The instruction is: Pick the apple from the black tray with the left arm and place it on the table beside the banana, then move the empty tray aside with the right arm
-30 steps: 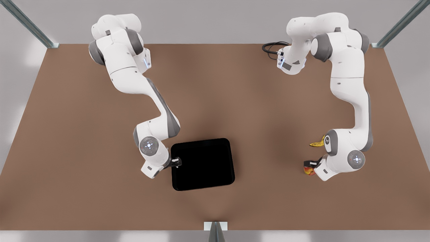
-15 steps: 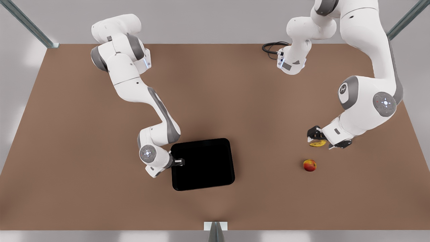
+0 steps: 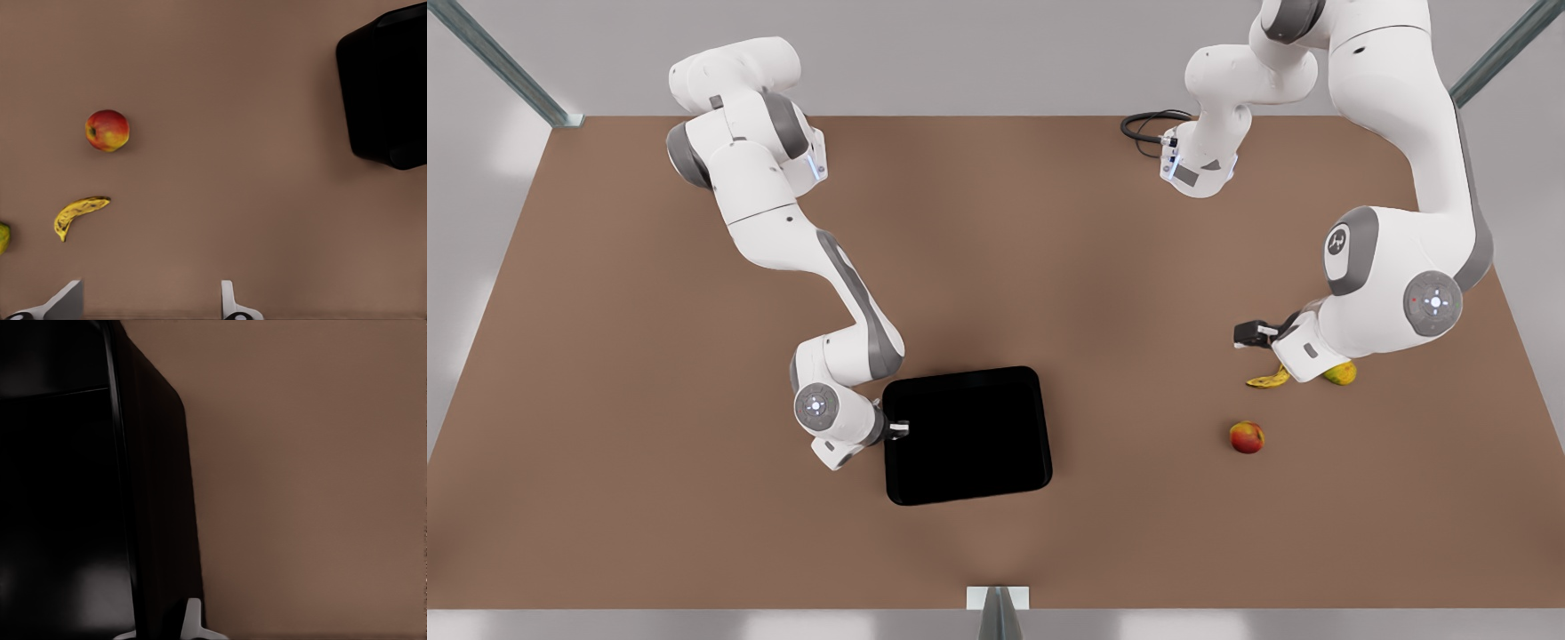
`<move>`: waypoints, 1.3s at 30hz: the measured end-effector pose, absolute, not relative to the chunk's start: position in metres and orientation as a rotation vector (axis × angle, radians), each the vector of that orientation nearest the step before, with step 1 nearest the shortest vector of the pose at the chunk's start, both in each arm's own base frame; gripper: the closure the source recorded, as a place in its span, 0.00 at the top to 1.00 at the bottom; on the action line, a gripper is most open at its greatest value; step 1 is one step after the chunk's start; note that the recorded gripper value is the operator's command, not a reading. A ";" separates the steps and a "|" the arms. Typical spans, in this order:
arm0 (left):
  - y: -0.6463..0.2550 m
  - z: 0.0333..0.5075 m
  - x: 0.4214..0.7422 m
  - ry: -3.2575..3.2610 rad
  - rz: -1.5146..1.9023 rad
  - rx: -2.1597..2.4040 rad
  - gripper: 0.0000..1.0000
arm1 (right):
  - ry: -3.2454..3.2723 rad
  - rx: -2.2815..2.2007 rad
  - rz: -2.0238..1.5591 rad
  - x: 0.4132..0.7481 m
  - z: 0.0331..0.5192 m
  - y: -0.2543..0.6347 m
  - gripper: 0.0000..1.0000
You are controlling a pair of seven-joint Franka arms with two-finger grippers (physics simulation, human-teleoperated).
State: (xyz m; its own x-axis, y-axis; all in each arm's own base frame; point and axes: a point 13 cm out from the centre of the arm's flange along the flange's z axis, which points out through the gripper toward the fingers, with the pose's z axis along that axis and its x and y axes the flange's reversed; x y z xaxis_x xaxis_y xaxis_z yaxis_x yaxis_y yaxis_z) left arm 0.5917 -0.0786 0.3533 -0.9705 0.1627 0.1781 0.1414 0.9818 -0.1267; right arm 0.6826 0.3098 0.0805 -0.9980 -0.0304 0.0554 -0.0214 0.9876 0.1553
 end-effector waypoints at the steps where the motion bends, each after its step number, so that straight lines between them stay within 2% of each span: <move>1: -0.078 0.353 0.591 -2.936 0.166 -0.217 1.00 | -3.074 0.041 -0.239 0.682 0.080 0.310 0.25; 6: -0.078 0.352 0.588 -2.927 0.158 -0.175 1.00 | -3.084 0.050 -0.251 0.686 0.102 0.312 0.22; 13: -0.078 0.354 0.588 -2.927 0.153 -0.132 1.00 | -3.089 0.052 -0.250 0.691 0.173 0.290 0.22; 18: -0.077 0.356 0.591 -2.932 0.154 -0.110 1.00 | -3.093 0.011 -0.148 0.701 0.250 0.193 0.21; 26: -0.078 0.353 0.590 -2.928 0.151 -0.086 1.00 | -3.061 -0.065 0.054 0.705 0.281 0.001 0.21; 31: -0.077 0.350 0.588 -2.920 0.144 -0.074 1.00 | -3.029 0.017 0.036 0.697 0.275 -0.058 0.21; 39: -0.077 0.354 0.593 -2.931 0.143 -0.062 1.00 | -2.916 0.185 0.006 0.685 0.189 -0.099 0.21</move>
